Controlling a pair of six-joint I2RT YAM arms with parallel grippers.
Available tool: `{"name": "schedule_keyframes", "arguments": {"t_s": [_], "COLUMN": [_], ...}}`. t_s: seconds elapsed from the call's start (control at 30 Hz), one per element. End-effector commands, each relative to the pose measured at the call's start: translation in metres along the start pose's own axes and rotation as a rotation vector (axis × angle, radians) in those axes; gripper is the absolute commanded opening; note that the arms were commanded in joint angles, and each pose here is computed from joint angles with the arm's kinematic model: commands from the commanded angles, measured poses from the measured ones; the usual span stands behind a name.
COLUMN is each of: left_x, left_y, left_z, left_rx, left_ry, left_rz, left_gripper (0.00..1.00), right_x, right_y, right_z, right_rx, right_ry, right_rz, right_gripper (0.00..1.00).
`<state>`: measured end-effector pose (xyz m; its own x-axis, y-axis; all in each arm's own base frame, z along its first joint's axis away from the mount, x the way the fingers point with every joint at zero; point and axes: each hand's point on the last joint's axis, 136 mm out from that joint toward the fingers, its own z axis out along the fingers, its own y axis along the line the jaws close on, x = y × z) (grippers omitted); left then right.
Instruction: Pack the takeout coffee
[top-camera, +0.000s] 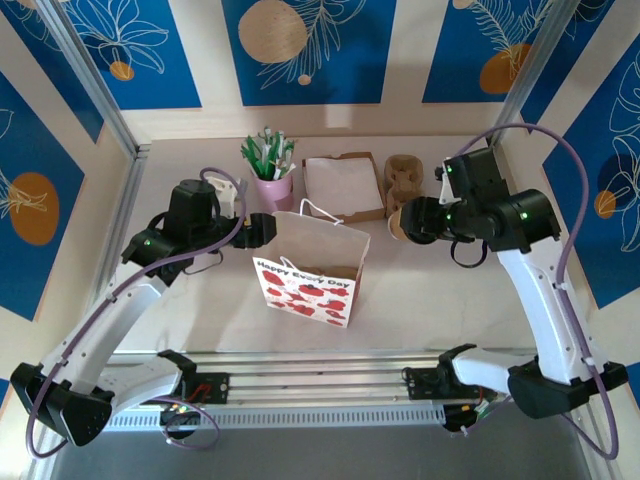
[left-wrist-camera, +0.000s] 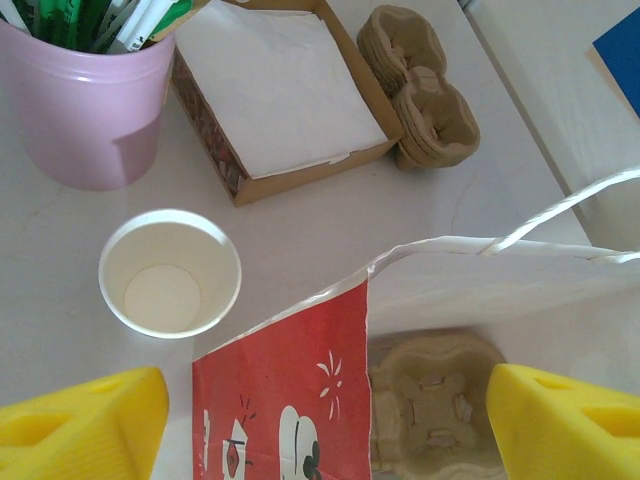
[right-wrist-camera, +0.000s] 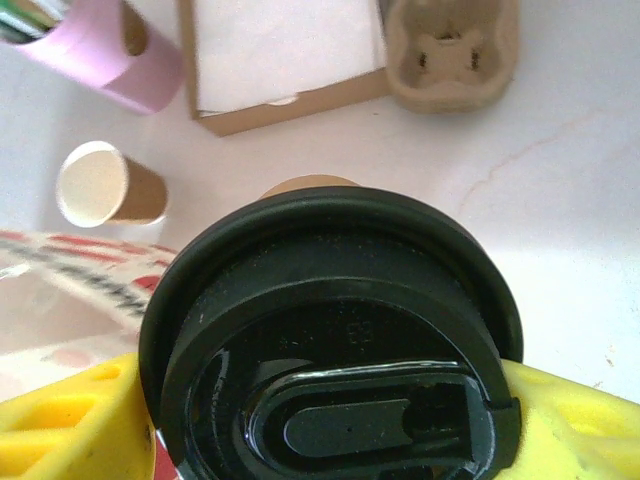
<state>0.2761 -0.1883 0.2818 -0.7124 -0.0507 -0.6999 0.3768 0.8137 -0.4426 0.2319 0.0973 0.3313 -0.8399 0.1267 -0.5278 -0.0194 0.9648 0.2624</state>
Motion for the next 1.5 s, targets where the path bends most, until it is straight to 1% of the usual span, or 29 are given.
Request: {"name": "schedule_keyframes", "arguments": {"t_s": [0.0, 0.13, 0.37, 0.47, 0.7, 0.8, 0.93, 1.03, 1.17, 1.3, 1.47], "left_x": [-0.01, -0.008, -0.007, -0.005, -0.002, -0.002, 0.0, 0.002, 0.004, 0.004, 0.003], "left_y": [-0.004, -0.001, -0.003, -0.004, -0.007, -0.009, -0.008, -0.007, -0.007, -0.008, -0.008], "left_z": [-0.008, -0.004, -0.002, -0.002, 0.002, 0.005, 0.008, 0.01, 0.013, 0.012, 0.012], "left_rx": [0.012, -0.004, 0.007, 0.014, 0.035, 0.043, 0.041, 0.043, 0.049, 0.052, 0.054], "left_ry": [-0.012, 0.005, 0.026, 0.036, 0.068, 0.078, 0.09, 0.099, 0.104, 0.102, 0.098], "left_rz": [-0.01, -0.003, -0.001, 0.003, 0.011, 0.008, 0.012, 0.012, 0.007, 0.009, 0.012], "left_gripper": [0.79, 0.7, 0.67, 0.64, 0.52, 0.5, 0.42, 0.36, 0.32, 0.27, 0.23], "right_x": [0.005, 0.001, -0.001, 0.003, 0.016, 0.022, 0.031, 0.037, 0.035, 0.03, 0.038], "right_y": [0.01, 0.027, 0.065, 0.082, 0.117, 0.129, 0.137, 0.14, 0.142, 0.141, 0.142], "right_z": [-0.024, -0.04, -0.057, -0.059, -0.055, -0.049, -0.04, -0.038, -0.05, -0.071, -0.075], "right_rx": [-0.001, -0.007, -0.048, -0.065, -0.086, -0.104, -0.105, -0.091, -0.085, -0.124, -0.143], "right_ry": [-0.007, -0.018, -0.038, -0.031, 0.004, 0.031, 0.081, 0.091, 0.051, -0.008, 0.003], "right_rz": [-0.052, -0.125, -0.252, -0.306, -0.423, -0.452, -0.479, -0.503, -0.513, -0.502, -0.512], "right_gripper": [0.65, 0.64, 0.63, 0.62, 0.61, 0.61, 0.6, 0.6, 0.6, 0.59, 0.58]}}
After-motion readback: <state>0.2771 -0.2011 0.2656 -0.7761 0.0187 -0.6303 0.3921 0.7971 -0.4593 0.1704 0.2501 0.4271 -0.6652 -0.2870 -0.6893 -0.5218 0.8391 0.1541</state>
